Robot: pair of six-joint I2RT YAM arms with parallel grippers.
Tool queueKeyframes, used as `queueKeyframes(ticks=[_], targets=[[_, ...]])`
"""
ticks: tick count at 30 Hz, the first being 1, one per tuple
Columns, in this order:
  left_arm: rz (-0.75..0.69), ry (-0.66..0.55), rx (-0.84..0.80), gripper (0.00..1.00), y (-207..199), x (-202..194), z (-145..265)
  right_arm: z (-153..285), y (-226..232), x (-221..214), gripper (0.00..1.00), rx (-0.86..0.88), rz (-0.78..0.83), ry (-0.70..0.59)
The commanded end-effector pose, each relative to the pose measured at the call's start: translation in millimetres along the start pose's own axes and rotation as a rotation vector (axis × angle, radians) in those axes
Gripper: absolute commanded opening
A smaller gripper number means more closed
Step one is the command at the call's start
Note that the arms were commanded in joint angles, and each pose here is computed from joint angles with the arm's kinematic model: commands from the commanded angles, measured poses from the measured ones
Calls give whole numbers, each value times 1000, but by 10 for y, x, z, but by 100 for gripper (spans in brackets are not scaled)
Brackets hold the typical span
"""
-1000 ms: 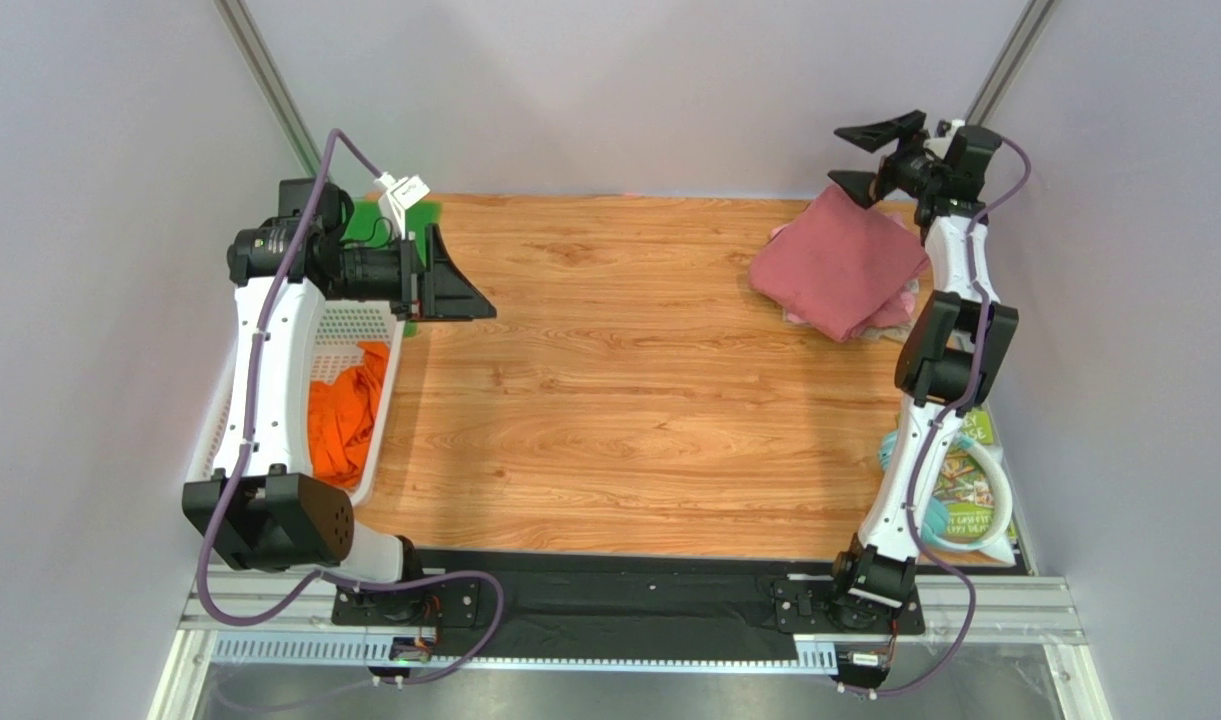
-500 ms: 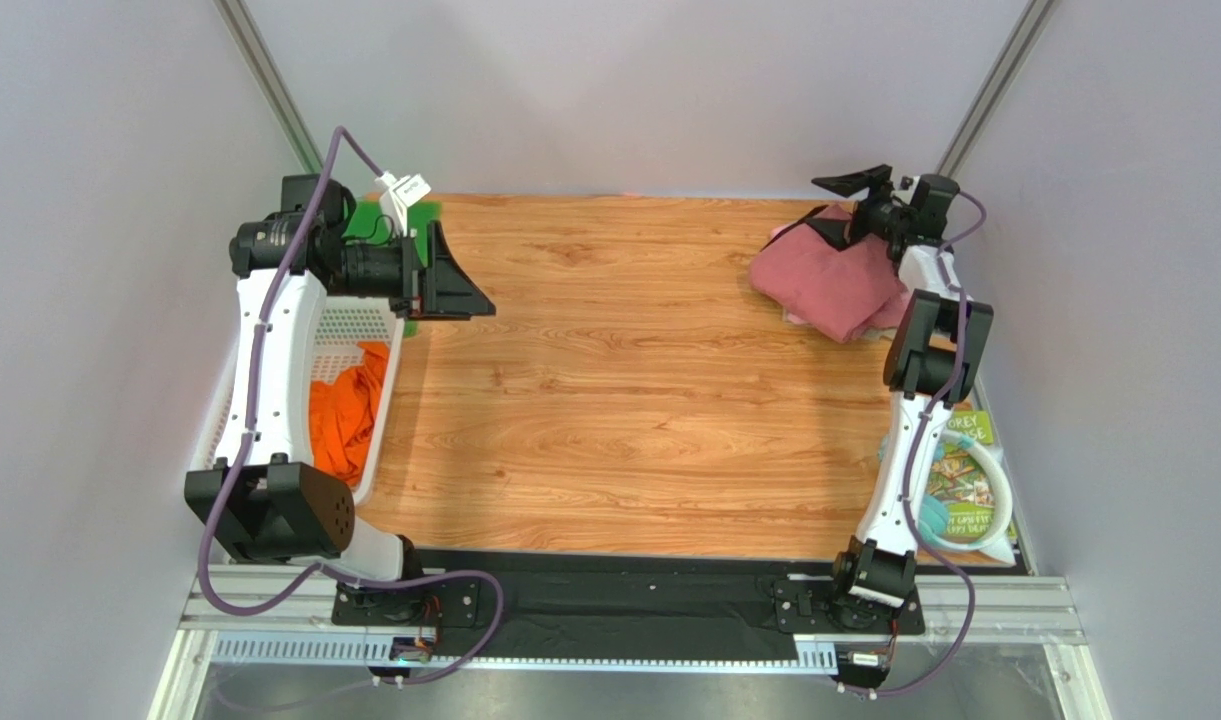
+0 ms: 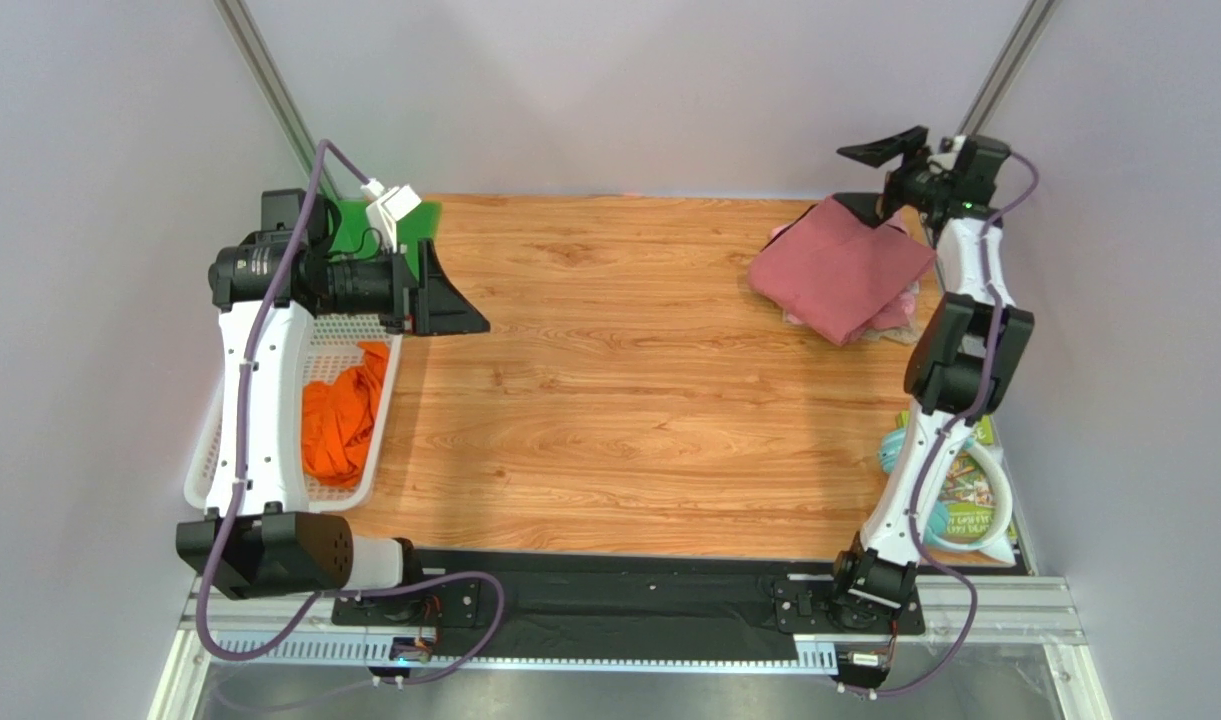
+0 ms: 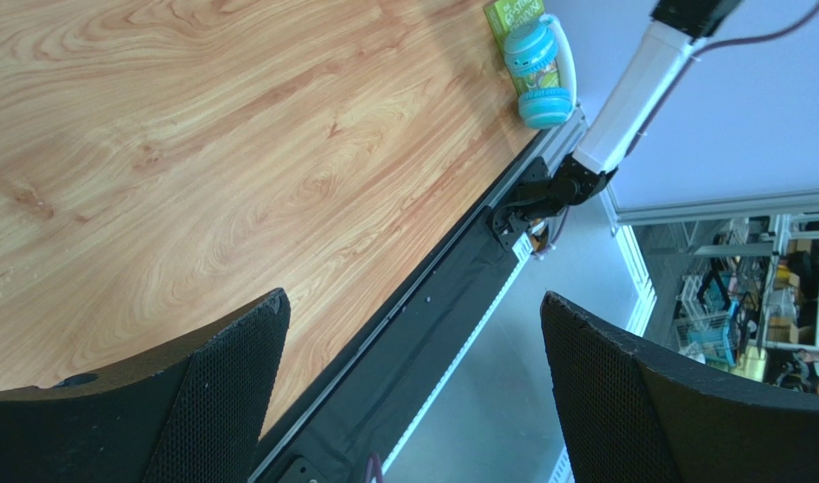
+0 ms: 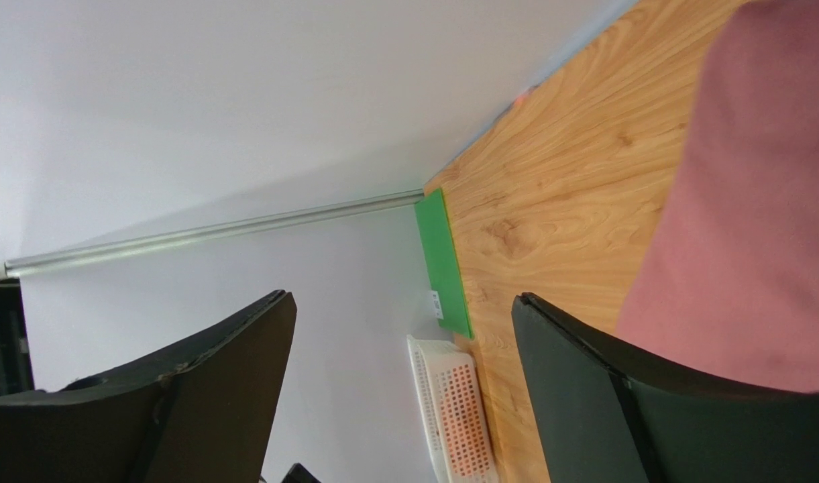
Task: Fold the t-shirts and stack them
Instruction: Put the neatly folded tshirt into the corner of the board with the right arm
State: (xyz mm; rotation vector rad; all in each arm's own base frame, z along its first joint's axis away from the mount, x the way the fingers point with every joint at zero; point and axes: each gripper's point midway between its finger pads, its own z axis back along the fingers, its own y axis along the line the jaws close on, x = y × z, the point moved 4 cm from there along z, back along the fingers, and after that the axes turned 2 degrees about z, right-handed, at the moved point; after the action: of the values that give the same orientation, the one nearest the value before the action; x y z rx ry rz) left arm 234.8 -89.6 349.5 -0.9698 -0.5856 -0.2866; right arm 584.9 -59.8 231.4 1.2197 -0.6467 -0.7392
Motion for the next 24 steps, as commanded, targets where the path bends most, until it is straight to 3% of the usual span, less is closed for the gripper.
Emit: queueKeyframes(ticks=[1,3,7,19,24], targets=[[-37,-31,20,100,-16,-41,36,651,723,-299,87,17,200,-46],[-43,-33,9,100,-45,-47,44,791,744,-363,87,2,203,-67],[-67,-40,13,100,-123,-66,94,857,344,-446,87,-63,139,-63],[-79,-36,42,100,-135,-95,127,622,-1029,-249,86,-227,-68,-21],[-67,-37,63,100,-92,-93,118,656,-1205,-268,87,-264,-84,-18]])
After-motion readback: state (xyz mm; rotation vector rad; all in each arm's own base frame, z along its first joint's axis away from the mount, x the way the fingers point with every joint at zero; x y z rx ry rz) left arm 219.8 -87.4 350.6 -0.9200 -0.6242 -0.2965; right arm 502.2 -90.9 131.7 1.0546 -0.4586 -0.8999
